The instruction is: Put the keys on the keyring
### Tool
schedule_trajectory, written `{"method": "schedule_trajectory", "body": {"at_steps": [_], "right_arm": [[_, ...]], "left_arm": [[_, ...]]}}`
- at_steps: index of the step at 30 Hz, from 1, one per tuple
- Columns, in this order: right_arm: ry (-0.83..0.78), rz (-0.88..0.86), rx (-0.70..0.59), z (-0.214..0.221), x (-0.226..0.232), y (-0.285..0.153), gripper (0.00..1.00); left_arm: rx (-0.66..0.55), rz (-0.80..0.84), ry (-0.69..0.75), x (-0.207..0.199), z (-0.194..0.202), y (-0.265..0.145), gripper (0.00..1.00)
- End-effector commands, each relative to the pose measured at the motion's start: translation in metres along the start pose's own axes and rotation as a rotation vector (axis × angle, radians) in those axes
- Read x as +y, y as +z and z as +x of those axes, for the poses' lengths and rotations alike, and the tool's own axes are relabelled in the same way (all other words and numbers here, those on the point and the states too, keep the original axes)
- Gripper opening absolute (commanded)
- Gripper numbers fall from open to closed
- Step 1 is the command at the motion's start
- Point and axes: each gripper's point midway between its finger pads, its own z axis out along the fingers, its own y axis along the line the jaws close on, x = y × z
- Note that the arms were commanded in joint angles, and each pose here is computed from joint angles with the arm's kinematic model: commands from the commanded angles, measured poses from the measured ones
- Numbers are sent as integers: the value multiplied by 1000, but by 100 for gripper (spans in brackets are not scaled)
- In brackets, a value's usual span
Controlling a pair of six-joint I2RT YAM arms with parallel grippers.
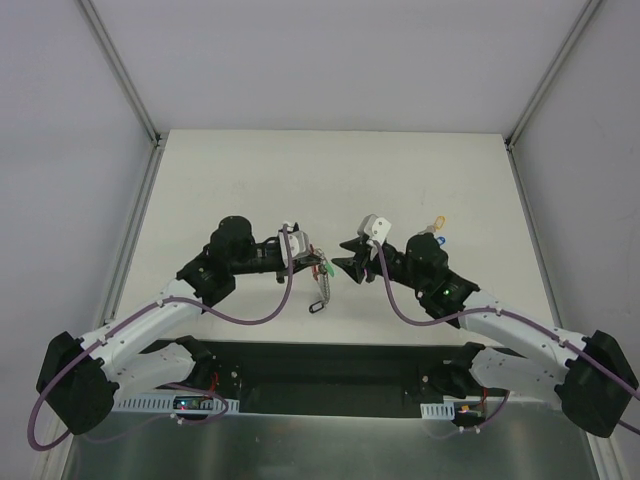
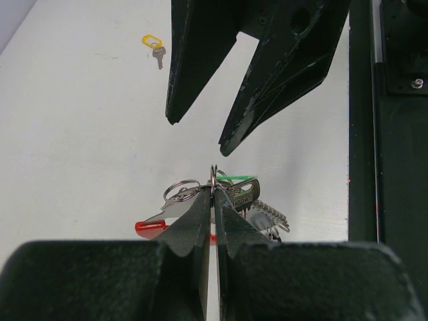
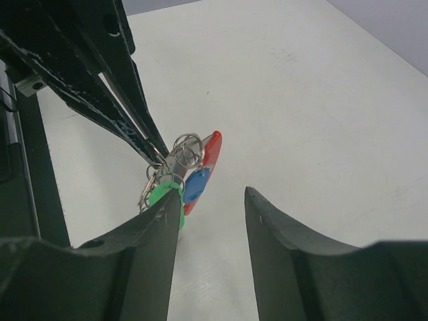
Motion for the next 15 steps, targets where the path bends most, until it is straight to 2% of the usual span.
{"method": "schedule_trajectory", "body": {"at_steps": [1,15], "right_arm": [[35,-87,-98,-26,8,4,46],[159,-179,-182,-31,3,3,43]], "left_arm": [[-131,4,68,0,-35,0,0],[-162,23,71,-5,-39,0,0]]}}
